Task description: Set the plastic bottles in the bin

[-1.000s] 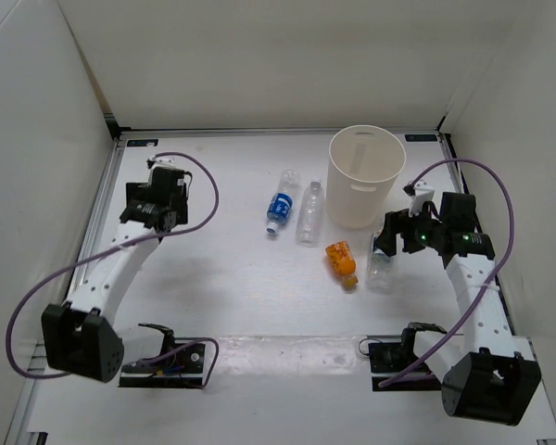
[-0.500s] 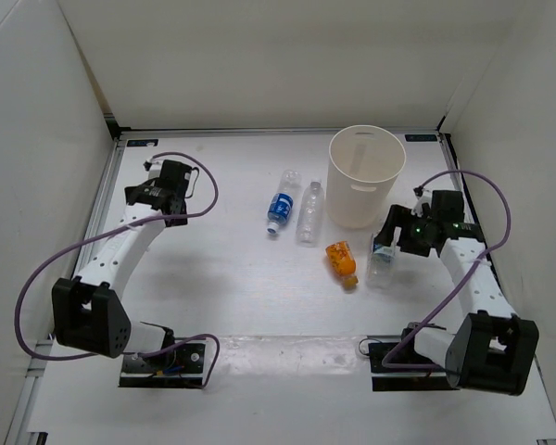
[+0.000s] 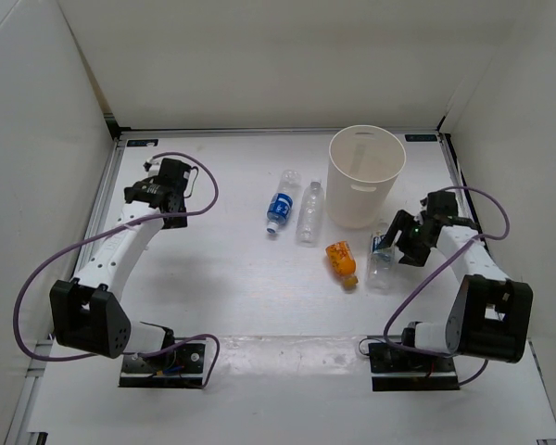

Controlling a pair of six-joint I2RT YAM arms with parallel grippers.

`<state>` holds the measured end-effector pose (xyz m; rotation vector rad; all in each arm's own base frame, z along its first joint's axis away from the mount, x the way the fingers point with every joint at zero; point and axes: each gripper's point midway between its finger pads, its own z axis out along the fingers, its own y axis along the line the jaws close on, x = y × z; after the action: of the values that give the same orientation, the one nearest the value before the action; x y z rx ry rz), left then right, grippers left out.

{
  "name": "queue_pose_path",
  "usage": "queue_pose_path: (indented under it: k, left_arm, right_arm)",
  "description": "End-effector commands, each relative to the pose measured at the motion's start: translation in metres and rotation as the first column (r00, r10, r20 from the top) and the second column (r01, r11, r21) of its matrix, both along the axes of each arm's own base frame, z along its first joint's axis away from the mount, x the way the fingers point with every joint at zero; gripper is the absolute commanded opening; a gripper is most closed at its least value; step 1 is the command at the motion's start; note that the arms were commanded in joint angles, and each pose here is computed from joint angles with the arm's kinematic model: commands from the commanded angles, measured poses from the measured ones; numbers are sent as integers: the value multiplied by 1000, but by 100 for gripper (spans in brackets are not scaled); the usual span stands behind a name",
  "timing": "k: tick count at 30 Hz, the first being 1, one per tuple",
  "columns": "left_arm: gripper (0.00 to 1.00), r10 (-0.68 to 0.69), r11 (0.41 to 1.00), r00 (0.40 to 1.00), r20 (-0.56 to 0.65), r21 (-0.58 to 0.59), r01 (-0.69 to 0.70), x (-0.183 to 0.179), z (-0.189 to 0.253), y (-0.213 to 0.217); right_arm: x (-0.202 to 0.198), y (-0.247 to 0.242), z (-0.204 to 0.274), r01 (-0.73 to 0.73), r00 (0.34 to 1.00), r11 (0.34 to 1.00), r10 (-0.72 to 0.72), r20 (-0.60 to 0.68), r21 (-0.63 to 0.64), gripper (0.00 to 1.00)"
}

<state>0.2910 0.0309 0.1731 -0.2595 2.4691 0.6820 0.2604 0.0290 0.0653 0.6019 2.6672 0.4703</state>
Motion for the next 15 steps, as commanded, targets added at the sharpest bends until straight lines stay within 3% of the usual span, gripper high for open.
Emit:
queue_pose_path:
  k: [1, 10, 15]
  left_arm:
    - [100, 6, 1000, 1000, 27, -15, -5, -6, 9, -1]
    - [100, 38, 999, 999, -6, -17, -38, -16, -2, 1]
    - [100, 32, 999, 999, -11, -11, -32, -7, 4, -1]
  right_arm:
    - [8, 12, 6, -37, 999, 999, 37, 18, -10, 78]
    - [15, 4, 0, -30, 999, 999, 30, -40, -10, 73]
    - [6, 14, -3, -108, 989, 994, 104, -106, -29, 74]
